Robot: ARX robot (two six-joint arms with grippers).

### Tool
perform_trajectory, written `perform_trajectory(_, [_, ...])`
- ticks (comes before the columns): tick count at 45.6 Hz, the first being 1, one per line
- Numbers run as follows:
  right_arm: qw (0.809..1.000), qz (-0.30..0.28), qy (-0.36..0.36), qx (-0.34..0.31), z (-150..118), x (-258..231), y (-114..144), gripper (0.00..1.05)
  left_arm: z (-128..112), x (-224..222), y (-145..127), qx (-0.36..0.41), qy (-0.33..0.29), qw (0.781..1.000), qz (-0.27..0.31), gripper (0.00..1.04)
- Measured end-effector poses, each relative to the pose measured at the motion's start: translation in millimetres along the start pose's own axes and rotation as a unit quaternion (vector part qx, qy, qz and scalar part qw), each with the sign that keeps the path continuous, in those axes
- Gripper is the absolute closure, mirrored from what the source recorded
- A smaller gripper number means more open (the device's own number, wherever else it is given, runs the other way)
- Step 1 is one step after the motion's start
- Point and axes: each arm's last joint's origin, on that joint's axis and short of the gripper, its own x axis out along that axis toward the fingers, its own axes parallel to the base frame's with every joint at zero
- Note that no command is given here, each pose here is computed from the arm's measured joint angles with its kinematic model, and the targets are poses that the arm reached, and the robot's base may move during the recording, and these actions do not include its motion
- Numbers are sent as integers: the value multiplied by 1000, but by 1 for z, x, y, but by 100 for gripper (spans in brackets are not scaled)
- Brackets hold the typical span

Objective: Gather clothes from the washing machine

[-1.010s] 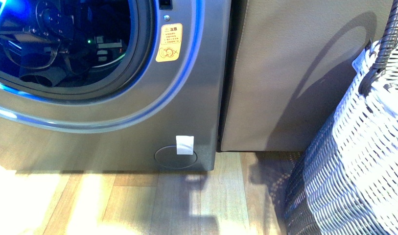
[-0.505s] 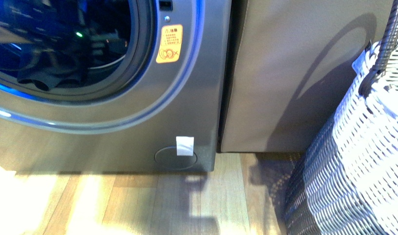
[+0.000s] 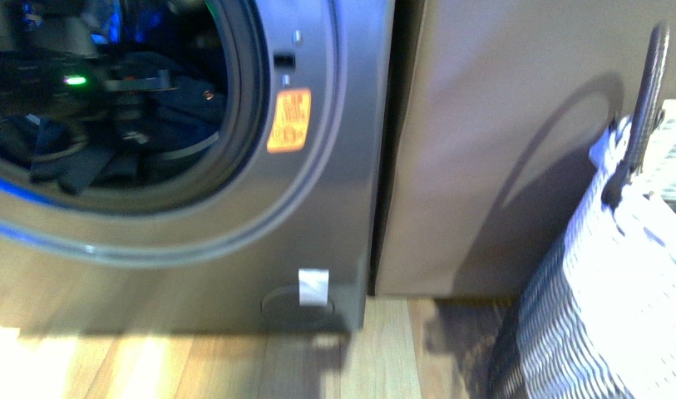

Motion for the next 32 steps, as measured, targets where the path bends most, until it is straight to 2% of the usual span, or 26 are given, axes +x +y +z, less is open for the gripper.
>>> perform_trajectory(17, [1000,0,0,0,0,0,0,8,25,-79,-6,20,-45,998,-49,99])
perform_trajectory(32, [1000,0,0,0,0,0,0,8,50,-148,2,32,-91,993,-72,99])
